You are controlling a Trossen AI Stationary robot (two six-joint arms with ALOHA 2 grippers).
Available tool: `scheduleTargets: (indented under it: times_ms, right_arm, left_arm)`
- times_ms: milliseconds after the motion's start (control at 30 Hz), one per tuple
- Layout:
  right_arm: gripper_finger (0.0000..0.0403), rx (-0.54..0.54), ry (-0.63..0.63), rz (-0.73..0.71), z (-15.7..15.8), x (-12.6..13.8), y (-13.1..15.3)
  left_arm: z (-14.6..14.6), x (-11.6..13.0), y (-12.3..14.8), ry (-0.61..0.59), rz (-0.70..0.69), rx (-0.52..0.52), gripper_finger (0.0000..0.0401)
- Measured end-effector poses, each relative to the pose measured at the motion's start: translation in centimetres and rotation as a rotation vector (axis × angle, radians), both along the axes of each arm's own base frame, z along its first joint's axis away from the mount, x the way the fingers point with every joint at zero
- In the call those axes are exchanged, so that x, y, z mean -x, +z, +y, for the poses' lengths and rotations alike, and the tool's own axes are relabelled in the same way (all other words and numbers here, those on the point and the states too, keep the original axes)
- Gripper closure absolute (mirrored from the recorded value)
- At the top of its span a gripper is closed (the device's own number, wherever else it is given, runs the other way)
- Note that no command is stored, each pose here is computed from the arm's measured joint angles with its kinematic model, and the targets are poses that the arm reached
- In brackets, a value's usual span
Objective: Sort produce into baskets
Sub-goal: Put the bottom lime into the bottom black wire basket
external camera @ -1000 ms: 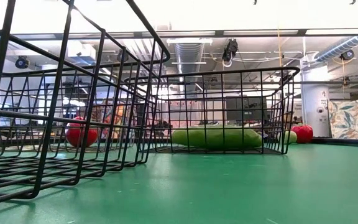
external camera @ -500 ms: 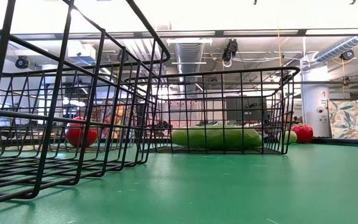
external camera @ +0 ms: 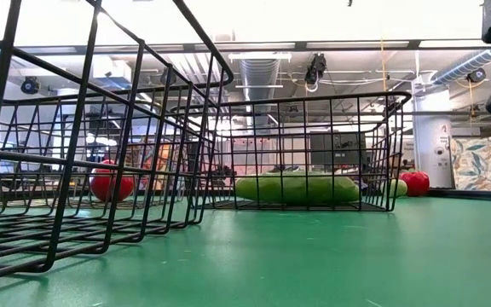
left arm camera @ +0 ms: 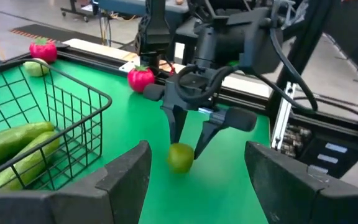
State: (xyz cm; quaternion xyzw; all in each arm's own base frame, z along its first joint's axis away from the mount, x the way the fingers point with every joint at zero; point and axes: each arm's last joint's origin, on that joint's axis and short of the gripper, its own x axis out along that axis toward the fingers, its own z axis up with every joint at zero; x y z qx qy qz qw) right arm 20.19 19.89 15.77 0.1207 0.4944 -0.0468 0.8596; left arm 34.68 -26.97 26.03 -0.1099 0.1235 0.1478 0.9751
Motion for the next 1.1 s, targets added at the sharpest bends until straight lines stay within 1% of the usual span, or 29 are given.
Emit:
scheduleTargets:
  times_ms: [167, 333, 433, 600, 667, 767, 800, 867, 933, 1000, 1100]
  right_arm:
    - [0.0193, 0.025, -0.005, -0.037, -0.2, 0.0, -0.3]
    - [0.0177, 0.035, -0.005, -0.032, -0.4, 0.1, -0.5]
    - [0.0166, 0.014, 0.016, -0.041, 0.0, -0.1, 0.5]
    - [0.0148, -0.01, 0.07, 0.0, 0.5, -0.1, 3.0]
    - [0.0143, 0.005, 0.08, 0.022, 0.6, 0.4, 4.1]
    - [0.0138, 0.044, 0.055, 0.082, 0.3, 1.9, 5.4]
    - [0.0138, 0.047, 0.043, 0.086, 0.3, 2.4, 5.8]
    - [0.0137, 0.04, 0.023, 0.059, 0.5, 3.3, 6.4]
    - [0.0136, 0.037, 0.021, 0.015, 1.0, 4.3, 6.8]
    - [0.0136, 0.045, 0.026, -0.016, 1.5, 5.1, 6.8]
    - [0.0138, 0.041, 0.021, -0.04, 2.2, 6.0, 6.7]
  left_arm:
    - [0.2, -0.1, 0.0, 0.001, -0.001, 0.009, 0.0159]
    - [0.3, -0.5, 0.3, -0.004, -0.029, 0.031, 0.0159]
    - [0.5, -1.0, 0.5, -0.058, -0.031, 0.044, 0.0159]
    - [1.4, -2.3, 0.3, -0.032, -0.07, 0.071, 0.0159]
    - [1.4, -3.1, -0.5, -0.038, -0.09, 0.089, 0.0159]
    - [0.9, -4.5, -2.5, -0.1, -0.114, 0.113, 0.0159]
    - [0.6, -4.9, -3.2, -0.124, -0.109, 0.105, 0.0159]
    - [0.1, -5.6, -4.2, -0.136, -0.092, 0.089, 0.0159]
    - [-0.4, -6.3, -4.4, -0.141, -0.089, 0.075, 0.0159]
    - [-0.8, -7.0, -4.3, -0.144, -0.057, 0.042, 0.0159]
    - [-1.1, -8.0, -4.0, -0.132, 0.064, -0.019, 0.0159]
